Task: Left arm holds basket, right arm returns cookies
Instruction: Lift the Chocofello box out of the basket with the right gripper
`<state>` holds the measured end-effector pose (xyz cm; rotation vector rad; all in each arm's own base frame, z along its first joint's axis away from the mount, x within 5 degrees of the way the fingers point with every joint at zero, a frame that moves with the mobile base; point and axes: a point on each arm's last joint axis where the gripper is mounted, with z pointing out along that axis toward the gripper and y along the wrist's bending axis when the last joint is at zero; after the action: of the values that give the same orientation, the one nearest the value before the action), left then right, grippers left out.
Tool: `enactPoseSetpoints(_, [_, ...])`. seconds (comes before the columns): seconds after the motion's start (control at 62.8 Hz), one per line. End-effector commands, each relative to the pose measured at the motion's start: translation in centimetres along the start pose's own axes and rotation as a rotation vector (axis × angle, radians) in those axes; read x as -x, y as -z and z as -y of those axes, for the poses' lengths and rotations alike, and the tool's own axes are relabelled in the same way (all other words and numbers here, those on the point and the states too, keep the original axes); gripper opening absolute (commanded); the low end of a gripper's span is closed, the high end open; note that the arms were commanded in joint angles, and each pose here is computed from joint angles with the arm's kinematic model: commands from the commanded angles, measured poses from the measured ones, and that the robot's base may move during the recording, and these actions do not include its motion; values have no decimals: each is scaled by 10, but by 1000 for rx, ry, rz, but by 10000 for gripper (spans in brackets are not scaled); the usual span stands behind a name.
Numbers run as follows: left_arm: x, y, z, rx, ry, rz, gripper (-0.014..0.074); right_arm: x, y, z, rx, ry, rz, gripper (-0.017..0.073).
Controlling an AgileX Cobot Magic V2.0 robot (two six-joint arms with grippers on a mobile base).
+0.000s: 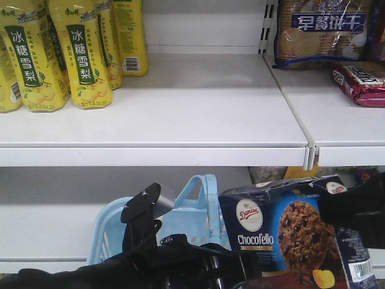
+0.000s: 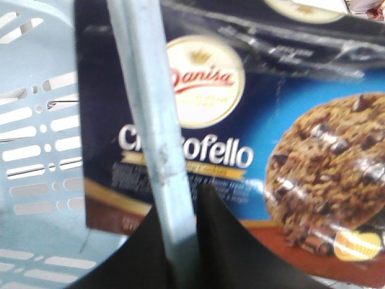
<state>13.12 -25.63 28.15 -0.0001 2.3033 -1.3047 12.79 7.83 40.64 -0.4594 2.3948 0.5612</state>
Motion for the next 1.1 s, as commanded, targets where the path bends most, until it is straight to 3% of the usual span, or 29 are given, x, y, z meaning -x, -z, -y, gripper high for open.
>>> enactPoseSetpoints(0.0, [11,12,18,-67,-12,71,-6,9,16,-4,3,-7,143,119])
enactPoseSetpoints(0.589, [11,12,18,-67,-12,71,-6,16,68,-20,33,41,310,119])
enactPoseSetpoints(1.082, [11,12,18,-67,-12,71,-6,53,80,-18,10,5,678,119])
